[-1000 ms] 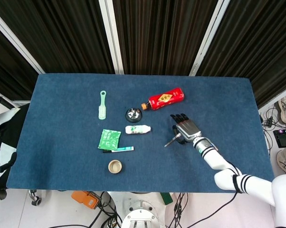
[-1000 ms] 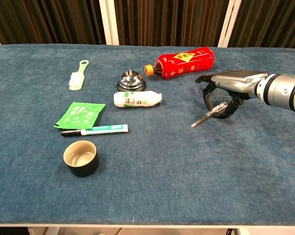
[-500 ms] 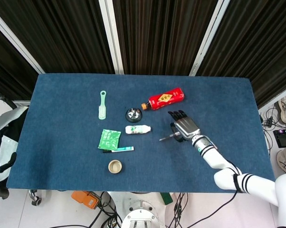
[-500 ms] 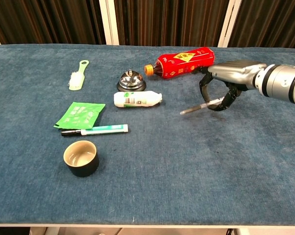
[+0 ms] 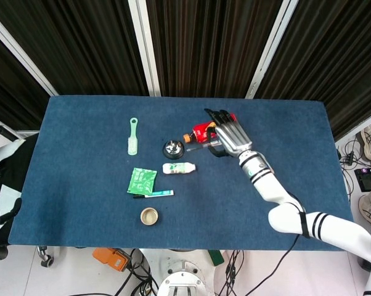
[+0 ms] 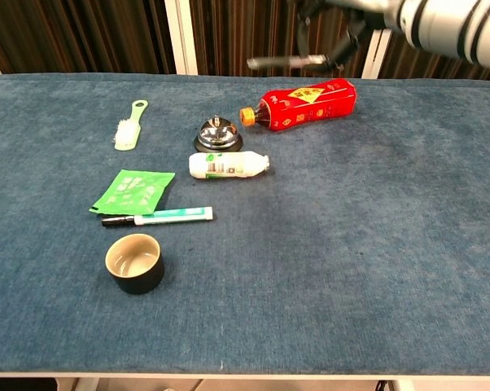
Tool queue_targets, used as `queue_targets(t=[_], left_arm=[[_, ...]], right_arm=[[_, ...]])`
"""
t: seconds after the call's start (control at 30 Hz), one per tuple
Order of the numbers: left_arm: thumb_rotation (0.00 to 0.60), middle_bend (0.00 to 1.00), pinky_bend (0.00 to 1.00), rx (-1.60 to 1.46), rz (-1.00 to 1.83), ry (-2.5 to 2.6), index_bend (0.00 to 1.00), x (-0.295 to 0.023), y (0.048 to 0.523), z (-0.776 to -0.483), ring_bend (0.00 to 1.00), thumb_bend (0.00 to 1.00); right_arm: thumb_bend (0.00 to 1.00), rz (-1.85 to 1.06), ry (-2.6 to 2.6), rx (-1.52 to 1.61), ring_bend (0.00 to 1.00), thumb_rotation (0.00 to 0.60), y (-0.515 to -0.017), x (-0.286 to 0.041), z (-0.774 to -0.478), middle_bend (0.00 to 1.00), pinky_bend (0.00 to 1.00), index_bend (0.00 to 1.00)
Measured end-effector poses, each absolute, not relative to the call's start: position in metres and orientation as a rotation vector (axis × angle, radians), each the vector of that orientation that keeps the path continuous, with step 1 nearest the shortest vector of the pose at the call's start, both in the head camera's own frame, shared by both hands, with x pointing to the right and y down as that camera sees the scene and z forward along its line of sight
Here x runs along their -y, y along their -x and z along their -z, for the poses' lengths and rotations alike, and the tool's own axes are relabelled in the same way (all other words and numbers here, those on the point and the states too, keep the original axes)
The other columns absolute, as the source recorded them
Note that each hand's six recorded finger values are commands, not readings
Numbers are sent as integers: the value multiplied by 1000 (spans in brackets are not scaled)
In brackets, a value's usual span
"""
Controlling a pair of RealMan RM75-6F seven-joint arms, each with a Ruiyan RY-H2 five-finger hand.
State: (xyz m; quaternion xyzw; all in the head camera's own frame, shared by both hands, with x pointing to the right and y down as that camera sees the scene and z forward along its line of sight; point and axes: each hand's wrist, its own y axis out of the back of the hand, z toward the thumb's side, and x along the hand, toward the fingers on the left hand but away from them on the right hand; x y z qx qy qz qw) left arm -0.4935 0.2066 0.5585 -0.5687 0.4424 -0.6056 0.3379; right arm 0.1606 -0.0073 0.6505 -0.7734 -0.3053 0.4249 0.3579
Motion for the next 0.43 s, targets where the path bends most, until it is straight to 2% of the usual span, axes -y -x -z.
queue_targets(t=[0.27, 0.43], left_arm=[[600, 0, 141, -1167, 1587, 1485, 138, -207, 497, -558, 41, 313], [600, 0, 141, -1164, 1581, 1482, 138, -208, 497, -557, 41, 313]], right_arm=[[688, -909, 2035, 926, 128, 600, -102, 45, -592, 28, 102, 747], [688, -895, 2015, 943, 128, 600, -95, 54, -574, 28, 100, 745]])
